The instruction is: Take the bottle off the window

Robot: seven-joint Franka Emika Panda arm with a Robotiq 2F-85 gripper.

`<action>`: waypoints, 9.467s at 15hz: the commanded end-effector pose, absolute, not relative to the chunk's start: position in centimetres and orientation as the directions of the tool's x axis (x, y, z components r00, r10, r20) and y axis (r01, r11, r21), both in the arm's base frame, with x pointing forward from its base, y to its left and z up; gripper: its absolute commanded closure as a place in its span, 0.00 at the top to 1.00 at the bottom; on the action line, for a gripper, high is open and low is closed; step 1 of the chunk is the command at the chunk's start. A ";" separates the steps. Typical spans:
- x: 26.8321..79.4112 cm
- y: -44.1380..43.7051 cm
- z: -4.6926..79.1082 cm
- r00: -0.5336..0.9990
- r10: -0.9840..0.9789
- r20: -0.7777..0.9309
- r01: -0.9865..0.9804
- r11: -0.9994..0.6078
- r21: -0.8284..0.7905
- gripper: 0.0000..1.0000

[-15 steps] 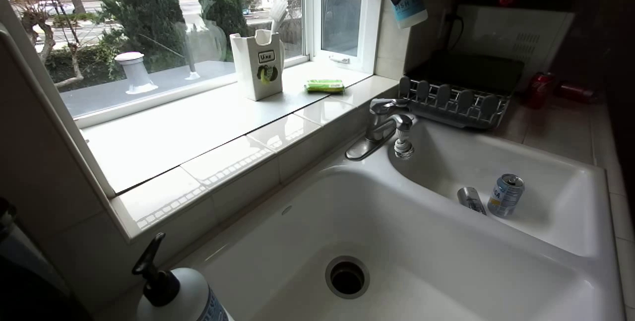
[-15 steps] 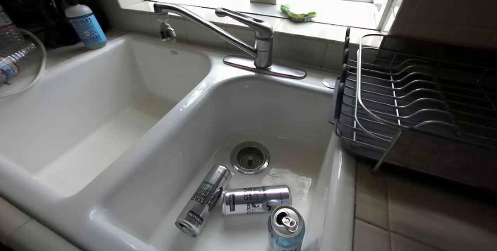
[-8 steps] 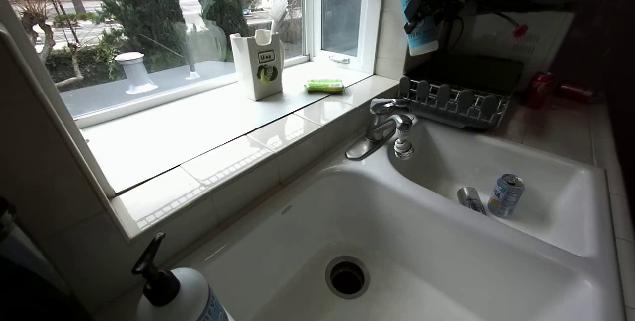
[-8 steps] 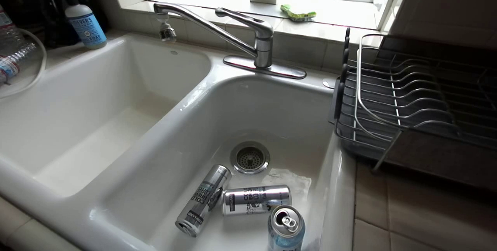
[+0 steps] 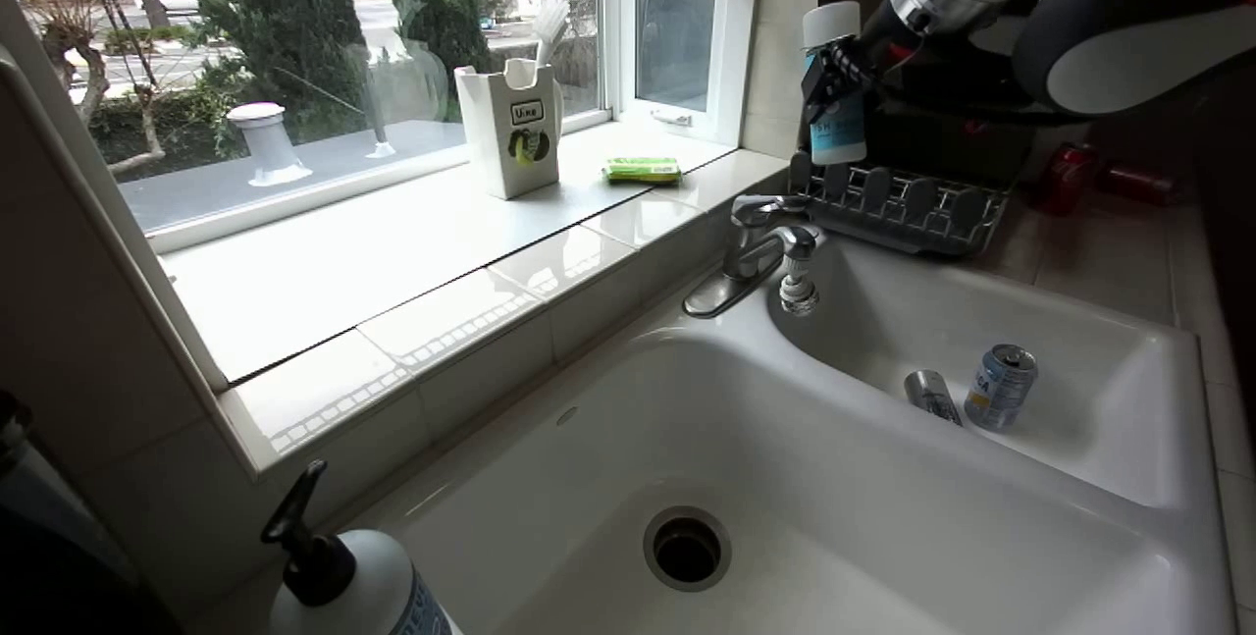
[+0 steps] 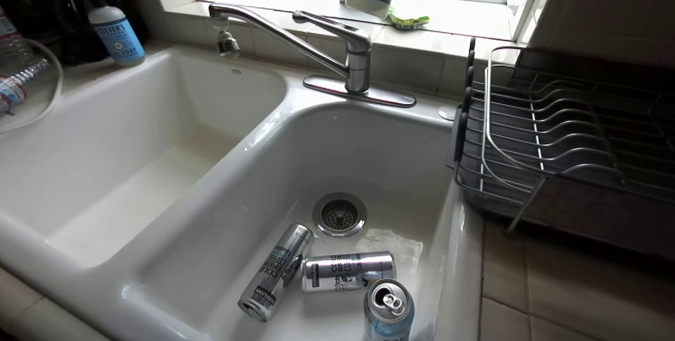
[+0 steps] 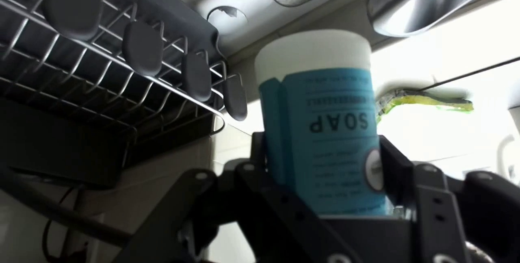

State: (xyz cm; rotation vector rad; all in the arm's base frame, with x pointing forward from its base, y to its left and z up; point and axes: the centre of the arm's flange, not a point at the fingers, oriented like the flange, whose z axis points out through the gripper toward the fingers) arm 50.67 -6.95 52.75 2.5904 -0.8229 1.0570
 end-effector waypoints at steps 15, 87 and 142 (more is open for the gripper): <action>51.0 -8.5 48.0 0.537 -0.471 0.700 -0.624 -0.780 -0.045 0.40; 59.5 -15.7 34.8 0.362 -0.543 0.758 -0.778 -0.624 -0.076 1.00; 46.2 -10.9 46.5 0.769 -0.368 0.523 -0.494 -0.861 0.119 1.00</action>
